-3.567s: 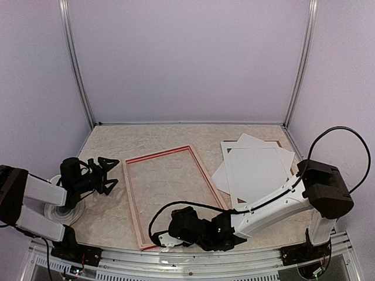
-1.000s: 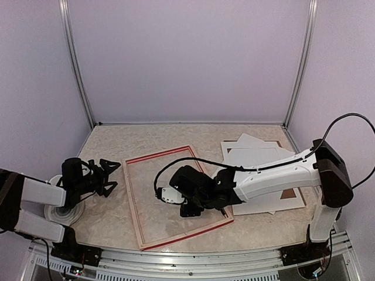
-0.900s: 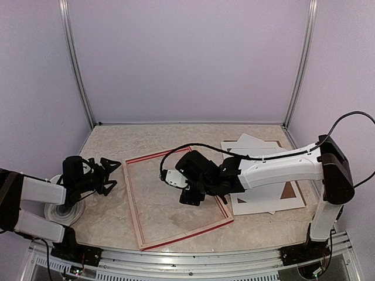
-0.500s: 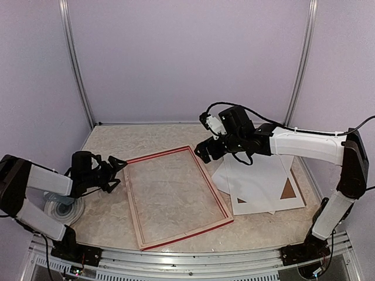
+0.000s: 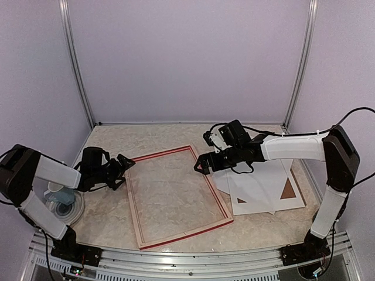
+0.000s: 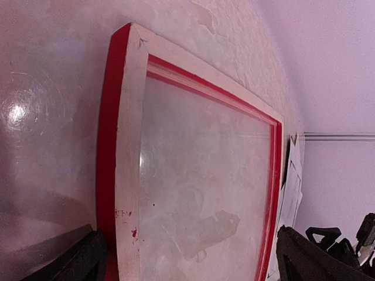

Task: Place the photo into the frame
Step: Place the glass panel at the frame body, then rotate the frame body at the center of the board, then pick up the mat board from the photo.

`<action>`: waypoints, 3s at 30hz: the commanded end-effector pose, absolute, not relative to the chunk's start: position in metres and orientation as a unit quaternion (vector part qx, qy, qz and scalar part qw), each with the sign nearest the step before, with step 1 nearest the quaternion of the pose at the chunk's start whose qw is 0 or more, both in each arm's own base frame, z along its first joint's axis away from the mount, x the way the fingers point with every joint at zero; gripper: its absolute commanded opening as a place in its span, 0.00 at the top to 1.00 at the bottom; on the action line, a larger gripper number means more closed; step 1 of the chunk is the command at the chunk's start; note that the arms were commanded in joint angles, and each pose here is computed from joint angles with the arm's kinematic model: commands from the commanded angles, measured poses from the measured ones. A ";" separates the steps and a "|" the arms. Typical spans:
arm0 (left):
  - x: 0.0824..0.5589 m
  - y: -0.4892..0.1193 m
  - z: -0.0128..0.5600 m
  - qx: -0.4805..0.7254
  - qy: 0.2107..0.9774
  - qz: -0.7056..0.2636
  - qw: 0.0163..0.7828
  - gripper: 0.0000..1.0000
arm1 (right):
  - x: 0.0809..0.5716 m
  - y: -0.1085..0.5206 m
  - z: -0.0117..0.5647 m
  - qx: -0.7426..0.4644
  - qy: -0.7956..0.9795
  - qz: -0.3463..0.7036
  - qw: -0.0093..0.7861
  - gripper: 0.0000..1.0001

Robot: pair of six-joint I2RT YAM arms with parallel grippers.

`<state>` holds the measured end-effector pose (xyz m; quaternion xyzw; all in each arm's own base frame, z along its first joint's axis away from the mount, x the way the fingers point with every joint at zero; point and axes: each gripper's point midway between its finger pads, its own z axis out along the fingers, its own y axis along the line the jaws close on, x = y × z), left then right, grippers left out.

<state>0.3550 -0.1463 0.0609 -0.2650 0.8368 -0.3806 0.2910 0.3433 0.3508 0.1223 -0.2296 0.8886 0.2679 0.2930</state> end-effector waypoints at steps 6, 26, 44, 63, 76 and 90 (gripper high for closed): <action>0.370 -0.150 0.062 -0.260 0.840 -0.367 0.303 0.01 | 0.338 0.340 0.080 -0.191 0.907 0.279 0.252 0.01; 0.410 -0.169 0.060 -0.260 0.834 -0.380 0.303 0.01 | 0.305 0.378 0.057 -0.223 0.888 0.354 0.194 0.01; 0.447 -0.148 0.081 -0.273 0.828 -0.354 0.338 0.01 | 0.310 0.406 0.080 -0.253 0.871 0.360 0.218 0.01; 0.444 -0.123 0.084 -0.292 0.824 -0.324 0.362 0.01 | 0.344 0.344 0.126 -0.198 0.894 0.225 0.331 0.01; 0.421 -0.155 0.142 -0.222 0.820 -0.320 0.419 0.01 | 0.327 0.225 0.135 -0.032 0.911 0.204 0.356 0.01; 0.342 -0.356 0.163 0.014 0.848 -0.441 0.294 0.01 | 0.293 0.134 0.102 0.118 0.928 0.151 0.318 0.01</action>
